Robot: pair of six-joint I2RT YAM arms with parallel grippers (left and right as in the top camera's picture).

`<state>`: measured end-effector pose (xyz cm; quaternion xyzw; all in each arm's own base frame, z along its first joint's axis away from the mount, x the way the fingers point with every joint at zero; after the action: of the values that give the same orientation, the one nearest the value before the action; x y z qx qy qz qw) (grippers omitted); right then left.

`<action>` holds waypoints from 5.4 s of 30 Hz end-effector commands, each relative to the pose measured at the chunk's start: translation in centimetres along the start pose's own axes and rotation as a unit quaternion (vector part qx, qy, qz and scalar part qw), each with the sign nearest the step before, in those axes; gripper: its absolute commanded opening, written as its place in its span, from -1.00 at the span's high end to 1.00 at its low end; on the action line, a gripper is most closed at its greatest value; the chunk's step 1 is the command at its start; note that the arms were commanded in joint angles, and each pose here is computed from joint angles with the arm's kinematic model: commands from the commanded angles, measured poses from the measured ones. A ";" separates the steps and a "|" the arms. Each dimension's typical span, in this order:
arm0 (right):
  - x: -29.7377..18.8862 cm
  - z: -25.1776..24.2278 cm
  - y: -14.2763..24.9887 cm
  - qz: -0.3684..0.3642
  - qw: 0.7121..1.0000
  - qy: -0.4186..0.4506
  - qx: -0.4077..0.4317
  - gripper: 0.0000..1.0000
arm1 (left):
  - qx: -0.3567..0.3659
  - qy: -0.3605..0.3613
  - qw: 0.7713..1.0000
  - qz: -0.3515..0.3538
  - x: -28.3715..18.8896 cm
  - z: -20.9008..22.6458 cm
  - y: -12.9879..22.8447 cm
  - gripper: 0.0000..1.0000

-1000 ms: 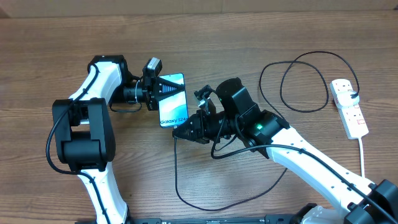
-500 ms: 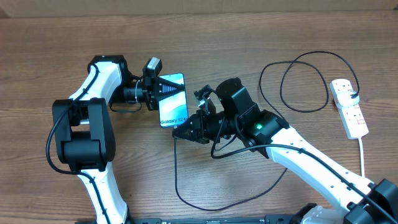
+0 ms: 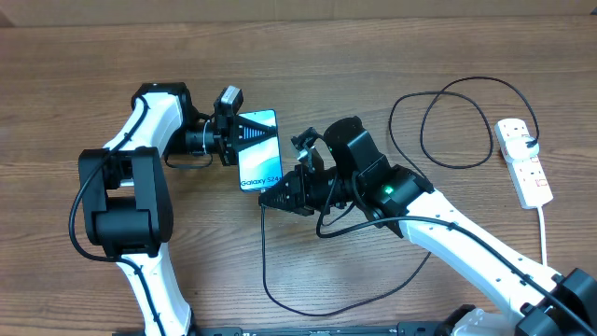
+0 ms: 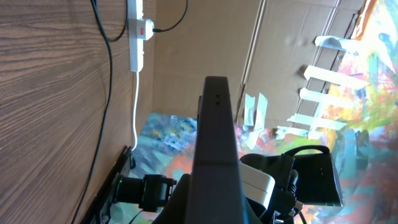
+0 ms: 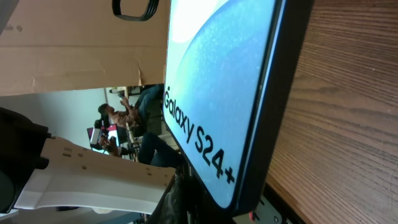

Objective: Plug charger to phone and switch on socket

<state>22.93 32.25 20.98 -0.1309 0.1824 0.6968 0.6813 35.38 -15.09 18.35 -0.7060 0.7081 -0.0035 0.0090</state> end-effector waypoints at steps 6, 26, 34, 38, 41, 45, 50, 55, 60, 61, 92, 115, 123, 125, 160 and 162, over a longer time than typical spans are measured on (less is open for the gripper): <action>0.4 0.1 -0.4 -0.016 1.000 0.003 -0.011 0.92 | 0.005 0.008 1.000 -0.004 0.1 -0.5 -0.1 0.91; 0.1 0.3 0.2 0.007 0.996 -0.008 -0.086 0.93 | 0.006 0.000 1.000 0.012 0.9 -0.2 0.4 0.92; -1.5 -0.4 -1.0 0.007 0.998 -0.015 -0.058 0.93 | 0.025 0.001 1.000 0.018 1.3 -0.3 0.6 0.92; -1.6 -0.4 -0.9 0.011 0.998 -0.018 -0.056 0.92 | 0.021 0.009 1.000 0.013 1.4 -0.5 0.5 0.92; -1.5 -0.3 -0.4 0.024 0.998 -0.022 -0.057 0.93 | 0.008 0.009 1.000 0.013 1.3 -0.5 0.4 0.92; -1.5 -0.3 0.6 0.051 0.993 -0.032 -0.098 0.93 | 0.009 0.009 1.000 0.011 1.2 -0.5 0.4 0.92; -1.7 -0.3 2.2 0.093 0.983 -0.053 -0.150 0.92 | 0.017 0.009 1.000 0.011 1.2 -0.4 0.3 0.92; -1.7 -0.6 2.5 0.097 0.980 -0.049 -0.164 0.92 | 0.023 0.009 1.000 0.011 1.2 -0.4 0.2 0.92; -1.7 -0.8 2.2 0.089 0.980 -0.042 -0.172 0.92 | 0.010 0.009 1.000 0.011 1.2 -0.4 0.2 0.92; -1.6 -0.8 2.3 0.090 0.979 -0.042 -0.178 0.92 | 0.006 0.009 1.000 0.011 1.2 -0.4 0.2 0.92; -0.4 -1.4 0.0 0.009 0.987 0.020 -0.159 0.92 | -0.020 0.008 1.000 0.012 1.3 -0.4 0.2 0.92; -0.4 0.1 0.2 0.020 0.997 -0.015 -0.072 0.92 | -0.018 0.009 1.000 0.012 1.3 -0.4 0.3 0.92; -0.4 -0.2 0.2 0.020 0.998 -0.008 -0.060 0.93 | -0.026 0.008 1.000 0.011 1.2 -0.5 0.3 0.91; -0.4 -0.5 0.4 0.023 0.999 -0.003 -0.041 0.93 | -0.032 0.008 0.999 0.011 1.2 -0.5 0.2 0.92; -0.4 -0.7 0.6 0.029 1.000 0.002 0.001 0.93 | -0.025 0.008 1.000 -0.002 0.3 -0.4 -0.3 0.91; -0.4 -0.5 0.5 0.027 1.000 -0.002 -0.005 0.93 | -0.025 0.008 1.000 -0.002 0.3 -0.4 -0.2 0.91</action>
<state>22.12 31.64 20.65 -0.1259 0.1853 0.7188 0.6582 35.22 -15.65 17.99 -0.6973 0.7166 0.0161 -0.0009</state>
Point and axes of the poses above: each gripper's point midway between its finger pads, its own x axis out along the fingers, its own z axis along the line the jaws close on, y = z × x, the point moved 2 cm from there along -x, back along the fingers, and after that the axes turned 9 degrees about x, right-handed, at the moved point
